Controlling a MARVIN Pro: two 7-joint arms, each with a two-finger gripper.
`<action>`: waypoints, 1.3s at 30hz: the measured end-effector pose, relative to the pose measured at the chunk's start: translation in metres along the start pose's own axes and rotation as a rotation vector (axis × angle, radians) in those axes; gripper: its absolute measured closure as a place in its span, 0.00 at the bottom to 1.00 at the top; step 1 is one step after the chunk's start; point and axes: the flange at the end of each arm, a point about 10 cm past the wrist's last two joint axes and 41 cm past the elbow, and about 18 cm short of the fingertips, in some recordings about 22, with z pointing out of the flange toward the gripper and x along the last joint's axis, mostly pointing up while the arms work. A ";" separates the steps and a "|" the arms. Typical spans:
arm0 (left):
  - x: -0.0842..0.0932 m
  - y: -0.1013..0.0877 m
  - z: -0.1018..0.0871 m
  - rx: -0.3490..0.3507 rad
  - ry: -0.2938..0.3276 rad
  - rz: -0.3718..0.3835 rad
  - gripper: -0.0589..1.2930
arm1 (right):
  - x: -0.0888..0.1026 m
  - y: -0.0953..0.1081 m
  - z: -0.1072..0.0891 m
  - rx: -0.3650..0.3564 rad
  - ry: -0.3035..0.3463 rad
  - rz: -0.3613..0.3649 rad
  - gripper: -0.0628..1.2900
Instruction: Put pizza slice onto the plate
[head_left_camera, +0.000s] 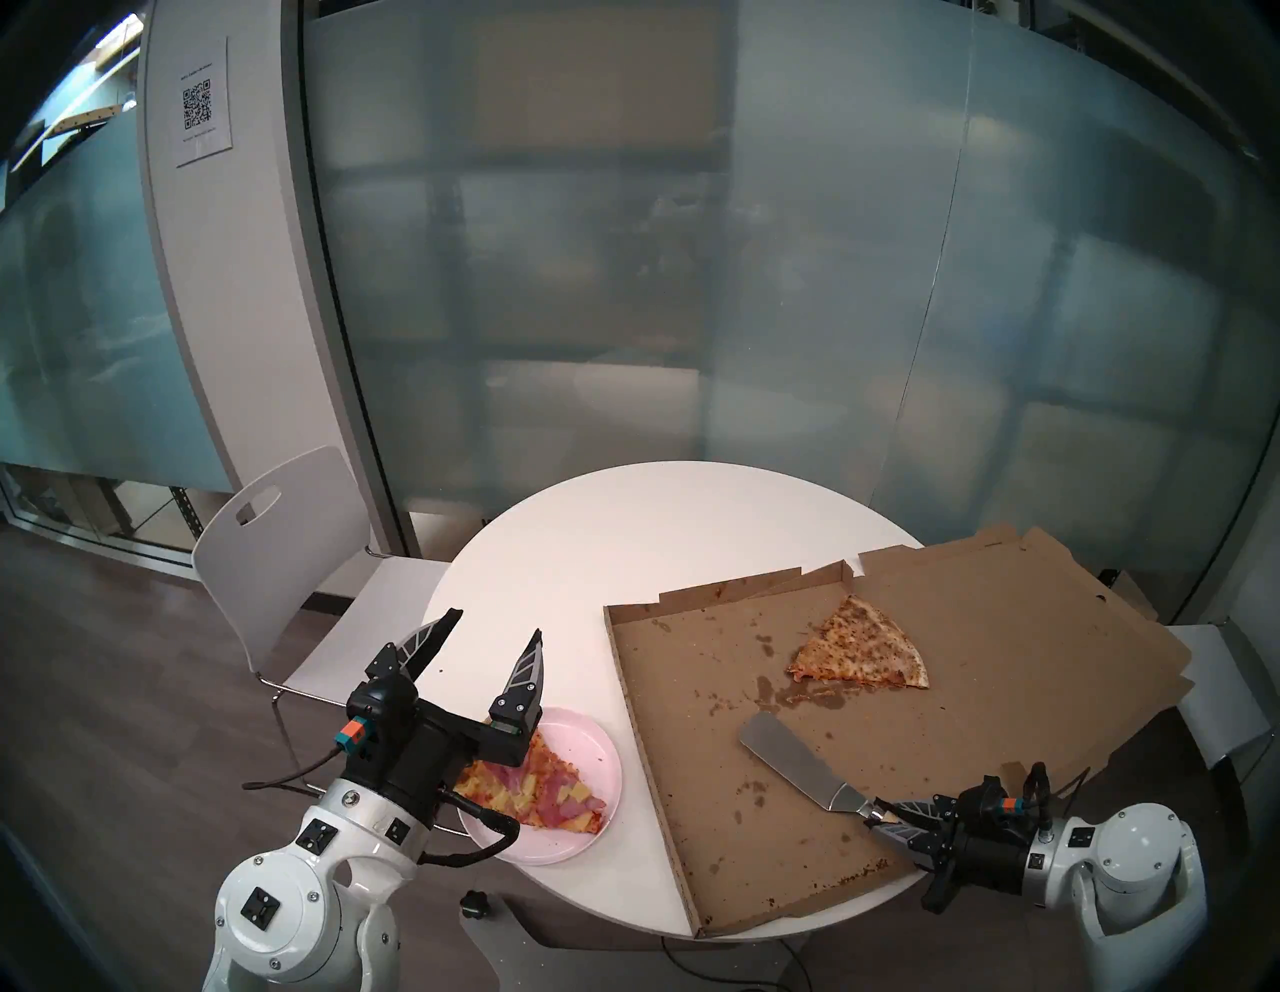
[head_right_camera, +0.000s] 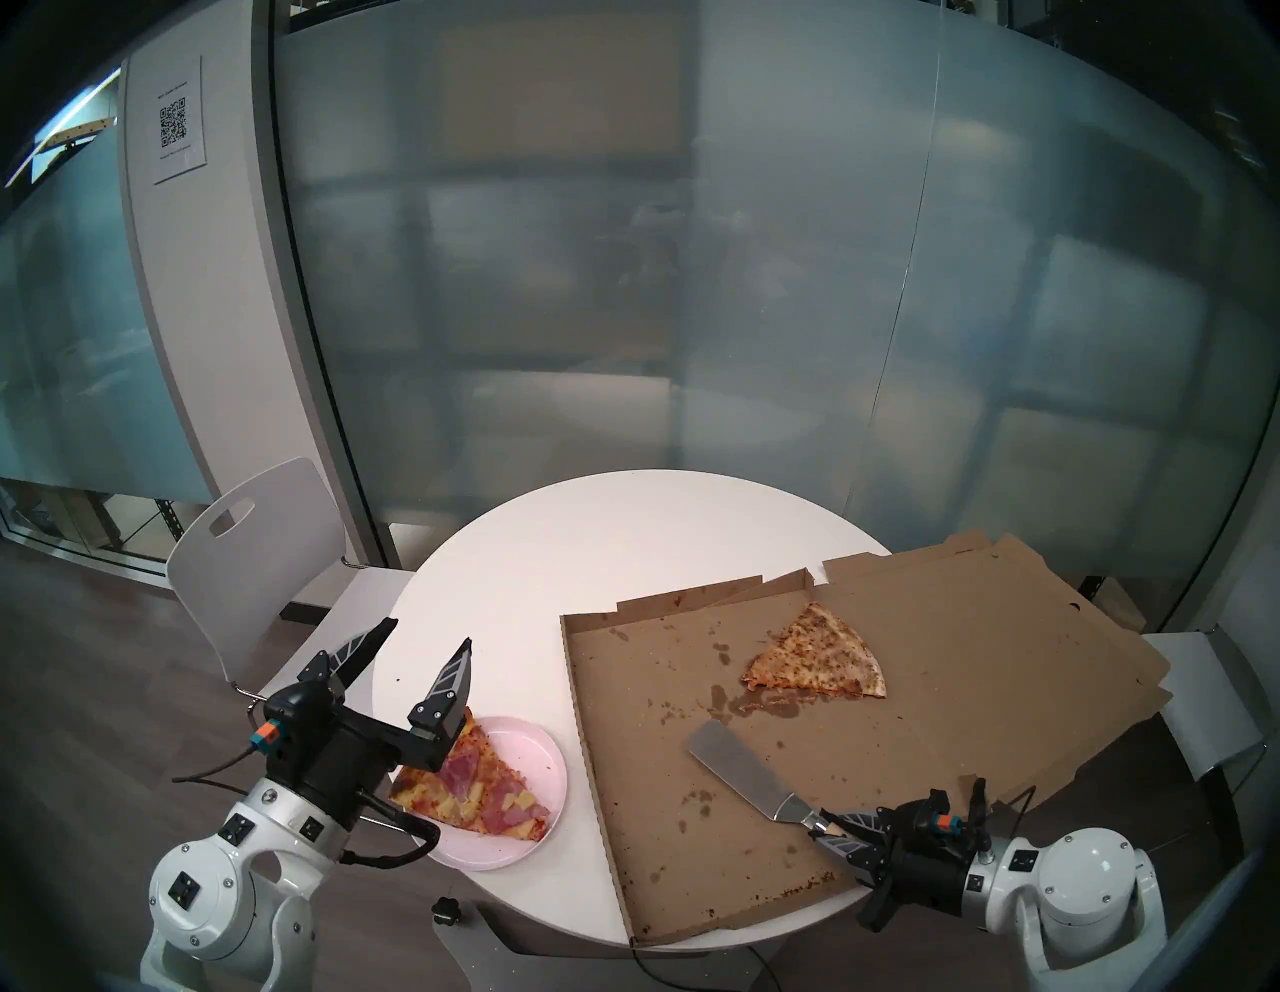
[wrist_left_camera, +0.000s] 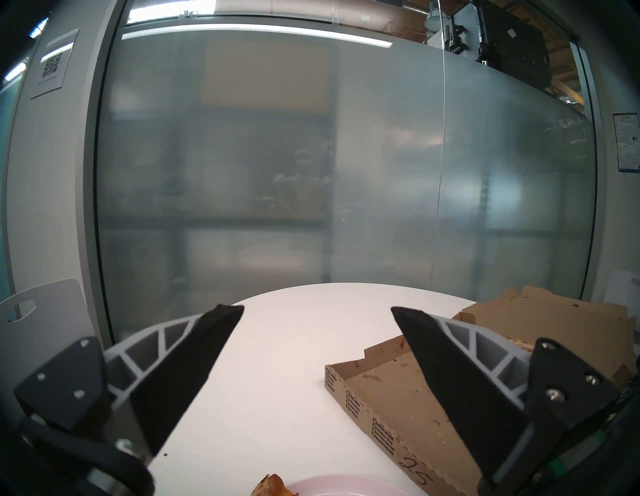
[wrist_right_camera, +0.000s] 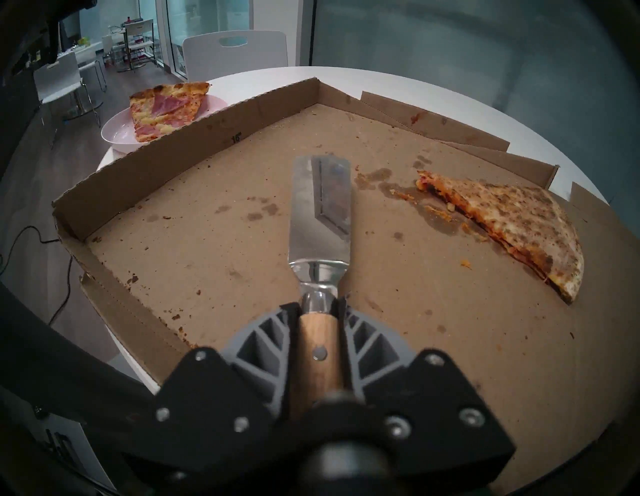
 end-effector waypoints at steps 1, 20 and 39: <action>0.000 0.000 0.000 0.000 0.000 0.000 0.05 | 0.000 0.000 0.000 0.000 0.000 0.000 0.76; 0.000 0.000 0.000 0.001 0.001 0.000 0.05 | 0.003 0.002 -0.003 0.020 -0.007 -0.001 0.68; 0.000 0.000 0.000 0.001 0.001 0.000 0.05 | 0.013 0.011 -0.006 -0.024 0.037 0.000 0.20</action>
